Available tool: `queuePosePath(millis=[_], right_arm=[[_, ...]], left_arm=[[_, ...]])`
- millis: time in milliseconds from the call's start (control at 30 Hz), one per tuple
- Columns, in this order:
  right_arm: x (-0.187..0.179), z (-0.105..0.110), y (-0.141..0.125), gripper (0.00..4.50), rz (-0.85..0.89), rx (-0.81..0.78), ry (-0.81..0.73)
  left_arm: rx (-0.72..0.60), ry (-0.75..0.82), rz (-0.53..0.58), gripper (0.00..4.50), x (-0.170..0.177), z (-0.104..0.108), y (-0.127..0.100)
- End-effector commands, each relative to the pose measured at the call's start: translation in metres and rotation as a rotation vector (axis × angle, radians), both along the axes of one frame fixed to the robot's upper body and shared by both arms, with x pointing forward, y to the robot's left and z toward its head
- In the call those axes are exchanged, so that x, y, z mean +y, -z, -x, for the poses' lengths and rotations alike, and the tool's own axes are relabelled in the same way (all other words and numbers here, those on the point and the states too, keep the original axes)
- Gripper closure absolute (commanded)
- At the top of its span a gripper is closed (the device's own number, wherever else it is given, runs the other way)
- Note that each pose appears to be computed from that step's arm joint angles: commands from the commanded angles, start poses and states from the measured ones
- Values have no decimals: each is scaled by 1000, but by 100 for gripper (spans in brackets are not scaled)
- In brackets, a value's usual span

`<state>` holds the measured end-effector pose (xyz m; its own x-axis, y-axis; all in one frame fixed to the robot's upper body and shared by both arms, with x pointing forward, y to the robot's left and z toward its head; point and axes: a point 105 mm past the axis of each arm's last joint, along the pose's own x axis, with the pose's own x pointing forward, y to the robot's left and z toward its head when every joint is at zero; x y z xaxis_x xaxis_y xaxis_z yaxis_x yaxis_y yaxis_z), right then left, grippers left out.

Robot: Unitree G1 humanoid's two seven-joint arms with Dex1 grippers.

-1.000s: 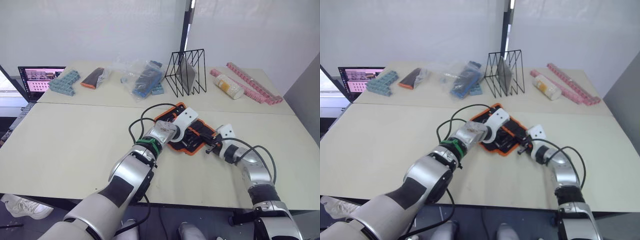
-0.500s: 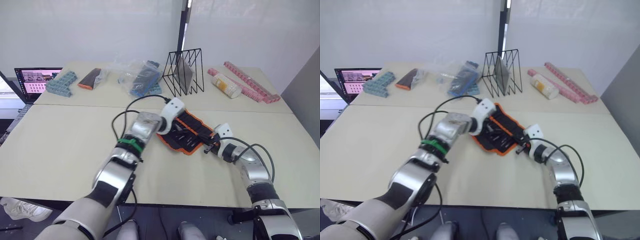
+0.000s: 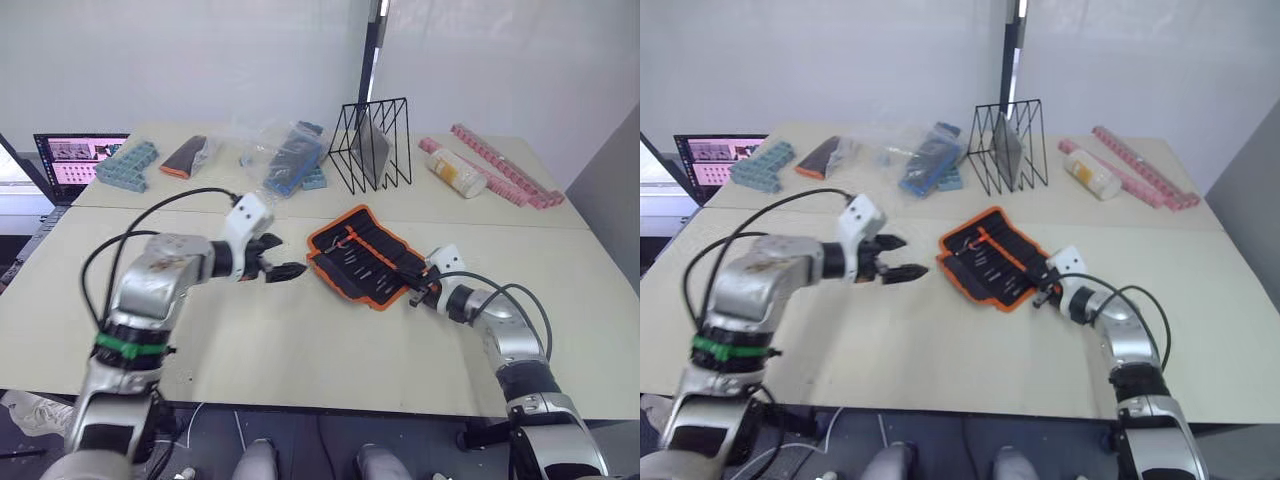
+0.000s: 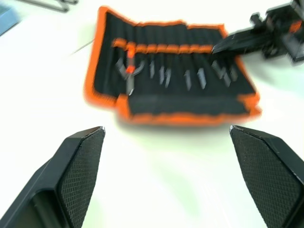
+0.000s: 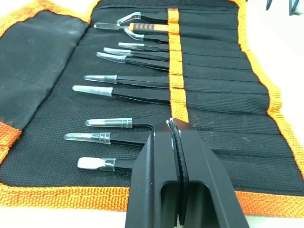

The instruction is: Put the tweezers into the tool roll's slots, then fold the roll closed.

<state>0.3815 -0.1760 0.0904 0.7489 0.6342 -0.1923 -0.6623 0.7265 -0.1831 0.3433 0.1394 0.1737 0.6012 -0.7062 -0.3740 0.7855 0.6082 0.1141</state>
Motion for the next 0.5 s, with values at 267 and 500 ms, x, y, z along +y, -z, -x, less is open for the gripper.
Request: queuePosePath(millis=[267, 500], right_arm=[[-2, 14, -32, 450, 32, -40, -51], [26, 42, -48, 299, 56, -79, -181]], left_arm=[[-168, -87, 66, 3, 48, 40, 10], [-69, -54, 124, 0, 62, 50, 26]])
